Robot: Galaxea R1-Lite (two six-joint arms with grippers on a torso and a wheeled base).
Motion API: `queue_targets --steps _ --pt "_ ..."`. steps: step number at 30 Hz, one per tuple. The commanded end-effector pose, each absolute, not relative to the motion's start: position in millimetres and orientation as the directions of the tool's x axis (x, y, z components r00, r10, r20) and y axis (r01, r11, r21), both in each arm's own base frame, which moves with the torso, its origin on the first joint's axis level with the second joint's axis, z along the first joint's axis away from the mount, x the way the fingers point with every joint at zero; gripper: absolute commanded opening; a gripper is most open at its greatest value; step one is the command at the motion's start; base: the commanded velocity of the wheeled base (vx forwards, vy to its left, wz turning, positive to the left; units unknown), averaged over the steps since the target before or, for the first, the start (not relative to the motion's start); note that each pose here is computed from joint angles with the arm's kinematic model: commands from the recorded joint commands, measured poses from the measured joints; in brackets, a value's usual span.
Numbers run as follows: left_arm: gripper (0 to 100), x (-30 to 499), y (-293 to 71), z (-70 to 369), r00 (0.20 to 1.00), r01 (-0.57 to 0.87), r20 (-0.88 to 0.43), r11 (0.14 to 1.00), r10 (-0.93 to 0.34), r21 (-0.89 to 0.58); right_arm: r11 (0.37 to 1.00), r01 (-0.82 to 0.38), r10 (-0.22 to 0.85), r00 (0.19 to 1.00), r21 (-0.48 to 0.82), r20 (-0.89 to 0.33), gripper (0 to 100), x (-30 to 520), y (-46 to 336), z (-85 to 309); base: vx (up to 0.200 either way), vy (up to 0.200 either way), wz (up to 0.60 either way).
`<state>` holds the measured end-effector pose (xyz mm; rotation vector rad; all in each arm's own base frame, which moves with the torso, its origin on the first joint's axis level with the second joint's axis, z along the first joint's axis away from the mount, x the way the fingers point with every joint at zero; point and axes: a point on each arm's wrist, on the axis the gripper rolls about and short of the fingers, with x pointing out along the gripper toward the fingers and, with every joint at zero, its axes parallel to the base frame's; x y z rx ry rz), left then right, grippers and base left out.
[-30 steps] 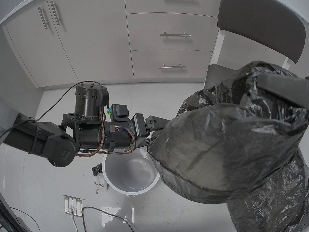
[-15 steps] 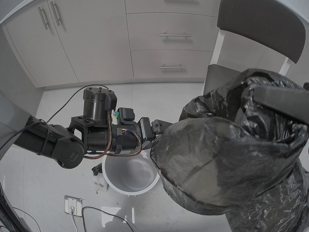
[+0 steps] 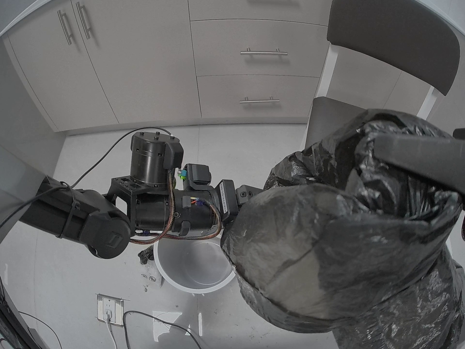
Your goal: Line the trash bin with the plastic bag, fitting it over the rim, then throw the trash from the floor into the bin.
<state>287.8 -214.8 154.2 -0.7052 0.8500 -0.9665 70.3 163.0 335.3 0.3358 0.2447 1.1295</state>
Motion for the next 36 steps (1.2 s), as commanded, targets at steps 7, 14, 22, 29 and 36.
queue_targets --steps 7,14,22,29,36 --pt "0 278.3 -216.9 165.2 0.299 0.397 -0.269 0.376 -0.916 -0.837 0.393 -0.836 0.911 0.412 0.383 -0.034 0 72.7 167.2 333.5 0.000 0.000 0.00" --pt "0 255.5 -202.8 199.8 0.314 0.419 -0.194 0.319 -0.929 -0.850 0.411 -0.828 0.904 0.423 0.381 -0.057 0 77.7 174.8 329.3 0.000 0.000 0.00" --pt "0 213.5 -152.5 232.2 0.385 0.439 -0.124 0.299 -0.915 -0.847 0.425 -0.820 0.899 0.433 0.383 -0.069 0 86.6 189.3 330.7 0.000 0.000 0.00" --pt "0 162.0 -111.5 237.4 0.428 0.437 -0.102 0.304 -0.898 -0.846 0.421 -0.821 0.899 0.434 0.385 -0.058 0 91.1 200.0 336.8 0.000 0.000 0.00" --pt "0 126.8 -90.7 237.4 0.422 0.406 -0.139 0.324 -0.896 -0.854 0.439 -0.788 0.892 0.441 0.433 -0.103 0 98.9 212.1 326.6 0.000 0.000 0.00"
